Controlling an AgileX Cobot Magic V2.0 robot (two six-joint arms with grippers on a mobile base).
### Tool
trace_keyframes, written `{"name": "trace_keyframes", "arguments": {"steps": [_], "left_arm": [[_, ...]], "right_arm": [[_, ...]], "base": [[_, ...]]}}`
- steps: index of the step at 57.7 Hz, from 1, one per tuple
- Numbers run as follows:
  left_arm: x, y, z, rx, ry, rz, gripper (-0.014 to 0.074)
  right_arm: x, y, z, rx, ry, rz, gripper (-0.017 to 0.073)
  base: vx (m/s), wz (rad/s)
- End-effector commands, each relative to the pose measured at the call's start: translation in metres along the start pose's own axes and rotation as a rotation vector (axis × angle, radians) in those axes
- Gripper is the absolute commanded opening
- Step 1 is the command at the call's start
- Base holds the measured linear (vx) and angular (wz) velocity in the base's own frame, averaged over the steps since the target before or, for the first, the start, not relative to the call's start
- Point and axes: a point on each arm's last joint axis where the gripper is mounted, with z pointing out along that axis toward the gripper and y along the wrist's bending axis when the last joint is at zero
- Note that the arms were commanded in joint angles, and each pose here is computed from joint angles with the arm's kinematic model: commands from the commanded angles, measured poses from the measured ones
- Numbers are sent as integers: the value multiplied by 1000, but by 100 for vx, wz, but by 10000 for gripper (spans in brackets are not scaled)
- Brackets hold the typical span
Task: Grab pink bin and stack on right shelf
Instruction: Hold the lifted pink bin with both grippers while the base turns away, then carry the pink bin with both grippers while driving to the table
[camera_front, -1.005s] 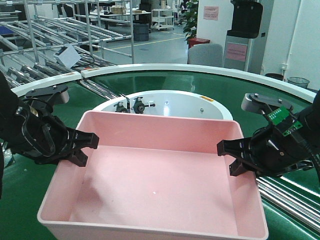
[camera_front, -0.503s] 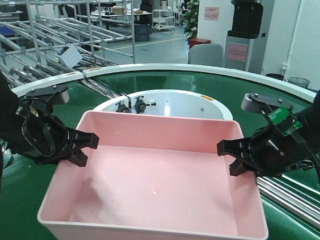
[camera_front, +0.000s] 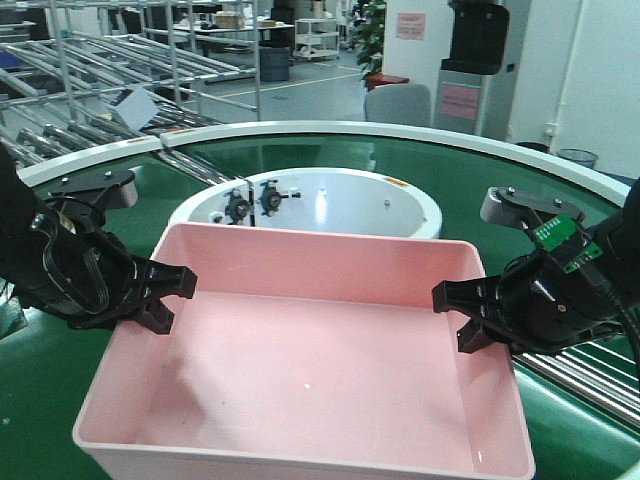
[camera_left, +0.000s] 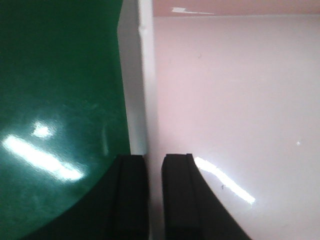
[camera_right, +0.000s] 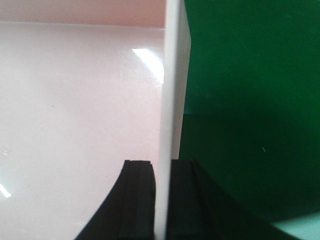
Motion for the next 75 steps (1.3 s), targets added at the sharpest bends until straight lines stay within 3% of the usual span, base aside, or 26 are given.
{"name": "trace_keyframes", "arguments": {"steps": [1, 29, 75], "left_arm": [[-7, -9, -29, 48, -120, 1, -8], [-6, -9, -29, 48, -118, 1, -8], [-6, -9, -29, 47, -114, 2, -8]], "right_arm": [[-11, 5, -26, -33, -145, -19, -8], [-11, 5, -26, -33, -143, -19, -8], [-11, 5, -26, -33, -143, -18, -8]], "base": [[-23, -22], [-22, -41], [-10, -69]]}}
